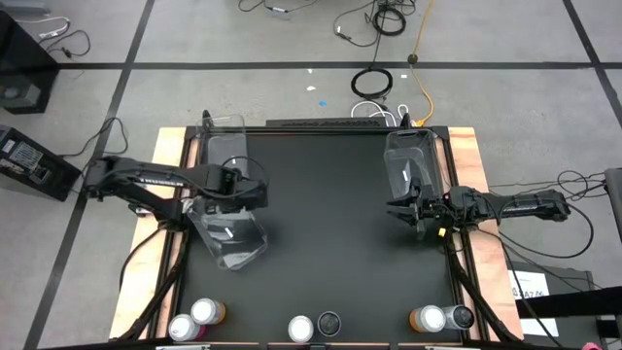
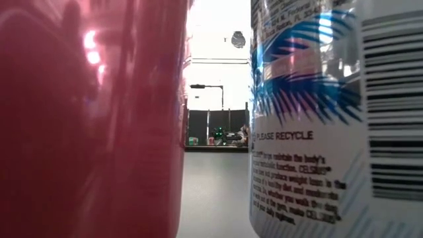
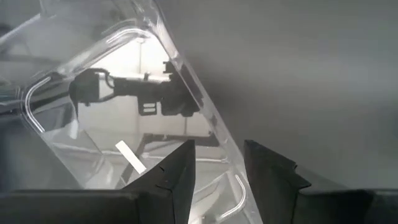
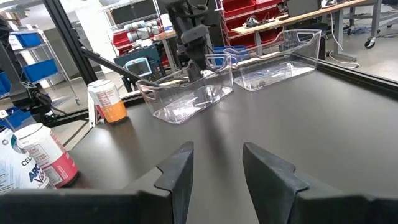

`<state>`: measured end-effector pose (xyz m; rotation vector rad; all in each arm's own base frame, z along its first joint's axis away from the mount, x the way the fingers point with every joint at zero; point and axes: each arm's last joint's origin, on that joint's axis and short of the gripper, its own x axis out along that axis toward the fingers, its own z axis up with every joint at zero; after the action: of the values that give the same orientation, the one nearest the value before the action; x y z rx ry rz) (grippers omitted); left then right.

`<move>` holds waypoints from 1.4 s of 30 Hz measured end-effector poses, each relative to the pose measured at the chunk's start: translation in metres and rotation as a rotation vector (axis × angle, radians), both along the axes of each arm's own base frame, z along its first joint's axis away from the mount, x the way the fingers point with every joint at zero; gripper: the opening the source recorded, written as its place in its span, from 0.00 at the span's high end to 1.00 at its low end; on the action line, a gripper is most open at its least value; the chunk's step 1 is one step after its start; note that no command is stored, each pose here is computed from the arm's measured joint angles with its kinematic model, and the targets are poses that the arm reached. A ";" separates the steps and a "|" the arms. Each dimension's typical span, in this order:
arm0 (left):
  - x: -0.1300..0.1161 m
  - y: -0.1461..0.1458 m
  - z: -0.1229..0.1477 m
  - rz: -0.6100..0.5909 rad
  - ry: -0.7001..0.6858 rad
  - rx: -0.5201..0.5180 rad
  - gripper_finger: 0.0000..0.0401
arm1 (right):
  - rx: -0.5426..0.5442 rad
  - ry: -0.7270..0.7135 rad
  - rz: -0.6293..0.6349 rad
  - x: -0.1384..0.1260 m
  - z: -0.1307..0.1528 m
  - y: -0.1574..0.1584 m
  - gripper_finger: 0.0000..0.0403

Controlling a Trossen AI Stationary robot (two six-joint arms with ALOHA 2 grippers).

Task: Sort soda cans
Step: Move the bottom left transparent bin to the center of the table

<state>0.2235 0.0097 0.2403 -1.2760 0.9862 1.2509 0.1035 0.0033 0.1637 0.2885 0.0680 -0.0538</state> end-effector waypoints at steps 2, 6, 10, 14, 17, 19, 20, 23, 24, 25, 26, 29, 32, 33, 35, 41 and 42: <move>0.002 0.001 -0.003 0.008 0.012 -0.010 0.64 | 0.000 0.000 0.000 0.000 0.000 0.000 0.68; 0.007 0.003 -0.010 0.019 0.041 -0.025 0.64 | 0.000 0.000 0.000 0.000 0.000 0.000 0.68; 0.010 0.003 -0.016 0.020 0.066 -0.026 0.64 | 0.000 0.000 0.000 0.000 0.000 0.000 0.68; 0.013 0.003 -0.021 0.018 0.085 -0.047 0.73 | 0.000 0.000 0.000 0.000 0.000 0.000 0.68; 0.017 0.002 -0.025 0.014 0.084 -0.065 0.87 | 0.000 0.000 0.000 0.000 0.000 0.000 0.68; 0.021 0.002 -0.025 -0.009 0.054 -0.090 0.96 | 0.000 0.000 0.000 0.000 0.000 0.000 0.68; 0.024 0.002 -0.026 -0.021 0.038 -0.097 0.97 | 0.000 0.000 0.000 0.000 0.000 0.000 0.68; 0.029 0.001 -0.027 -0.045 0.001 -0.105 0.97 | 0.000 0.000 0.000 0.000 0.000 0.000 0.68; 0.031 0.001 -0.027 -0.048 -0.010 -0.108 0.98 | 0.000 0.000 0.000 0.000 0.000 0.000 0.68; 0.033 0.001 -0.027 -0.050 -0.024 -0.109 0.98 | 0.000 0.000 0.000 0.000 0.000 0.000 0.68; 0.036 0.001 -0.026 -0.053 -0.046 -0.108 0.98 | 0.000 0.000 0.000 0.000 0.000 0.000 0.68; 0.046 0.000 -0.024 -0.081 -0.133 -0.105 0.99 | 0.000 0.000 0.000 0.000 0.000 0.000 0.68; 0.056 0.001 -0.023 -0.109 -0.227 -0.093 0.99 | 0.000 0.000 0.000 0.000 0.000 0.000 0.68; 0.060 0.001 -0.022 -0.112 -0.262 -0.090 0.99 | 0.000 0.000 0.000 0.000 0.000 0.000 0.68; 0.067 0.002 -0.025 -0.130 -0.296 -0.082 0.99 | 0.000 0.000 0.000 0.000 0.000 0.000 0.68; 0.100 0.010 -0.036 -0.197 -0.408 -0.089 0.99 | 0.000 0.000 0.000 0.000 0.000 0.000 0.68; 0.108 0.011 -0.037 -0.214 -0.419 -0.088 0.99 | 0.000 0.000 0.000 0.000 0.000 0.000 0.68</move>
<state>0.3317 0.0206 0.2037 -1.3886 0.8506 0.7420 0.1035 0.0033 0.1636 0.2883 0.0682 -0.0538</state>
